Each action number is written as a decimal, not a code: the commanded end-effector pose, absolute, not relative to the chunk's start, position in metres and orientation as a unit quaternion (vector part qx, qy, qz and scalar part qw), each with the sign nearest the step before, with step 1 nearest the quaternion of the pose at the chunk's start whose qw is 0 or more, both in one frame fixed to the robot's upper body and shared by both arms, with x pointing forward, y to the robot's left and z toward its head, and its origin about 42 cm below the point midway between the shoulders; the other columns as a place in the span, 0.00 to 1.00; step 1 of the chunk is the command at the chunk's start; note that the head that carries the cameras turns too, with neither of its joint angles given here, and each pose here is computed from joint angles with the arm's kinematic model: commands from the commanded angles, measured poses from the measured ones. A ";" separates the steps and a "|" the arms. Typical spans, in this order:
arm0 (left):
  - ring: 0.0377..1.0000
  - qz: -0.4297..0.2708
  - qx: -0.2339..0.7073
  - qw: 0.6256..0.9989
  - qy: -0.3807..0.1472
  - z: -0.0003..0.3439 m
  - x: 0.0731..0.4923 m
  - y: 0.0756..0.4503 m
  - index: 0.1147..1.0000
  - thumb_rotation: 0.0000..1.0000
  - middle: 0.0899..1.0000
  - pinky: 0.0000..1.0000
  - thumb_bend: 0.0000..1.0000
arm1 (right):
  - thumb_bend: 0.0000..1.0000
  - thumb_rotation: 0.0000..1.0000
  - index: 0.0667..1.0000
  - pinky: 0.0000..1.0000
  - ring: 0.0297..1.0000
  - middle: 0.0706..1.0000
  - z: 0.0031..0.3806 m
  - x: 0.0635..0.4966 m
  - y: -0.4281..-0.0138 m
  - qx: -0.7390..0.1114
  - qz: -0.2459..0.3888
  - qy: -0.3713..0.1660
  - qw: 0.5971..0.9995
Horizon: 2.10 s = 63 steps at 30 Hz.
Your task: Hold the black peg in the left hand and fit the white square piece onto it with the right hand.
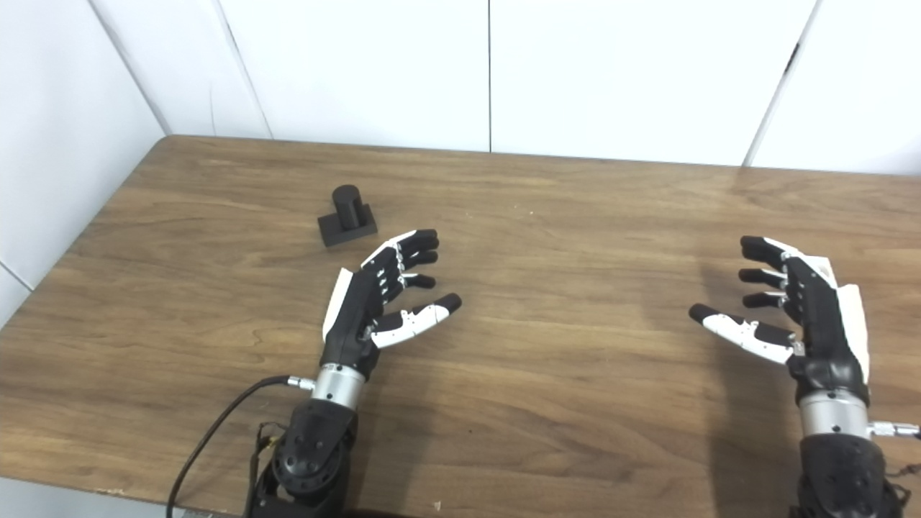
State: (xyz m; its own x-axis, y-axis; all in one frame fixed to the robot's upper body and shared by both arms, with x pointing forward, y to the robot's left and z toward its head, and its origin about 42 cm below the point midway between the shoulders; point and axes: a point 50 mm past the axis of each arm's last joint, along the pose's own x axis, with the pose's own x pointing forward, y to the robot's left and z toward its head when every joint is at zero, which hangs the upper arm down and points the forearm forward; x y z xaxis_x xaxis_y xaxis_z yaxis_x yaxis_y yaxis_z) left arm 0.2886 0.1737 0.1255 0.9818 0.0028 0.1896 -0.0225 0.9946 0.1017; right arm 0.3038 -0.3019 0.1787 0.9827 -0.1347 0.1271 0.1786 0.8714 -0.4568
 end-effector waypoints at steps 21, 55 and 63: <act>0.74 0.070 0.226 0.962 -0.137 0.190 0.317 0.229 0.70 0.10 0.76 0.66 0.73 | 0.63 0.00 0.72 0.54 0.68 0.75 0.205 0.311 -0.301 -0.242 -0.081 -0.095 0.962; 0.90 0.107 0.532 0.835 -0.084 0.261 0.365 0.290 0.76 0.31 0.91 0.70 0.76 | 0.65 0.00 0.71 0.54 0.65 0.74 0.209 0.310 -0.299 -0.236 -0.079 -0.092 0.964; 0.97 0.104 0.570 0.813 -0.058 0.258 0.387 0.302 0.76 0.38 0.95 0.88 0.81 | 0.64 0.00 0.71 0.53 0.65 0.74 0.211 0.309 -0.299 -0.240 -0.081 -0.090 0.963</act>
State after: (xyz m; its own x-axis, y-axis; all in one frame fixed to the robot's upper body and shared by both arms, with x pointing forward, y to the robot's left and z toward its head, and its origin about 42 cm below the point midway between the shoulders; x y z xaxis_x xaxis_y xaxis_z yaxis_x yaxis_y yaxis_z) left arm 0.3752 0.2957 0.2308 0.9870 0.1021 0.1237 -0.1544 0.3945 0.9058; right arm 0.3035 -0.2999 0.1850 0.9844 -0.1321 0.1158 0.1705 0.8781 -0.4472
